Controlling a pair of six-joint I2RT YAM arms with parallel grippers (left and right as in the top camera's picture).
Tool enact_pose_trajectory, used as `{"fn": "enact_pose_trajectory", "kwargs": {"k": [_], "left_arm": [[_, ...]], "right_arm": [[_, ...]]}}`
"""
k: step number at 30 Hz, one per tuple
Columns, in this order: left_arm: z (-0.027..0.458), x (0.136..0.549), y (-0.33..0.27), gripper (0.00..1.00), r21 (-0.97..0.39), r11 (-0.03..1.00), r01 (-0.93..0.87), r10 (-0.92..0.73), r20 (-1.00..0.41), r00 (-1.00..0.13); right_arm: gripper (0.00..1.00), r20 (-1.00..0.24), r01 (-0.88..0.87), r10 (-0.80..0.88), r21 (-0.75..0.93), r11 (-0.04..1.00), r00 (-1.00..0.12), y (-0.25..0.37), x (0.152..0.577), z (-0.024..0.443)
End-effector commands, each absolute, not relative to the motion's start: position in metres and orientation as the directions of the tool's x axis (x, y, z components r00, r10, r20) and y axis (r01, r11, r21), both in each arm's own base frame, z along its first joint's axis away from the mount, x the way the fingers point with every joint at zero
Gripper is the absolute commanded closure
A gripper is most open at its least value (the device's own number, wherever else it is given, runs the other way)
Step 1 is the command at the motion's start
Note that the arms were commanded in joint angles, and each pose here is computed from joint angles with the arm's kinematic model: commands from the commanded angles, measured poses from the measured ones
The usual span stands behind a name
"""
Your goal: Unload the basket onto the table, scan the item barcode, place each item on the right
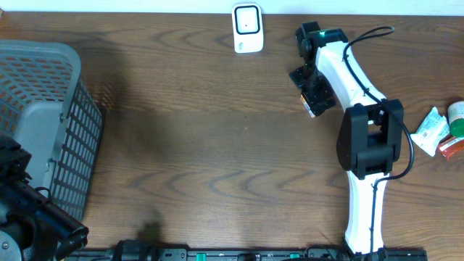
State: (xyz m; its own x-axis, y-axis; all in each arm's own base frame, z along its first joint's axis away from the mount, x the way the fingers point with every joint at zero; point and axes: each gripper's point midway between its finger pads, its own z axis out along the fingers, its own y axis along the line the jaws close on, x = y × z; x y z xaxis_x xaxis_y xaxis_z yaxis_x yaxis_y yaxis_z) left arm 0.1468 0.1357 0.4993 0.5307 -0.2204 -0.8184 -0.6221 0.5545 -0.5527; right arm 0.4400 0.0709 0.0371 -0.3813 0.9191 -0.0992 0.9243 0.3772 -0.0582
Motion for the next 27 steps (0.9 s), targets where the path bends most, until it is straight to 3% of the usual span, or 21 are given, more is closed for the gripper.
{"fn": "enact_pose_trajectory", "kwargs": {"k": [1,5,11,21,27], "left_arm": [[0.499,0.146,0.136,0.39,-0.559,0.552,-0.618,-0.223,-0.814,0.537],[0.5,0.146,0.136,0.39,-0.56,0.553,-0.618,-0.223,-0.813,0.537],[0.5,0.146,0.136,0.39,-0.56,0.552,-0.618,-0.223,-0.813,0.537],[0.499,0.146,0.136,0.39,-0.559,0.552,-0.618,-0.223,-0.814,0.537],[0.5,0.146,0.136,0.39,-0.56,0.552,-0.618,-0.223,-0.813,0.537]], "right_arm": [[0.01,-0.121,0.934,0.926,-0.055,0.353,-0.357,0.052,0.445,0.032],[0.01,-0.122,0.942,0.935,-0.056,0.33,-0.334,0.039,0.446,0.026],[0.01,-0.102,0.901,0.896,0.003,0.435,-0.432,0.042,0.46,0.015],[0.02,-0.063,0.891,0.889,-0.002,0.454,-0.453,0.055,0.446,-0.02],[0.42,-0.06,0.89,0.888,-0.012,0.456,-0.456,0.053,0.443,-0.022]]}}
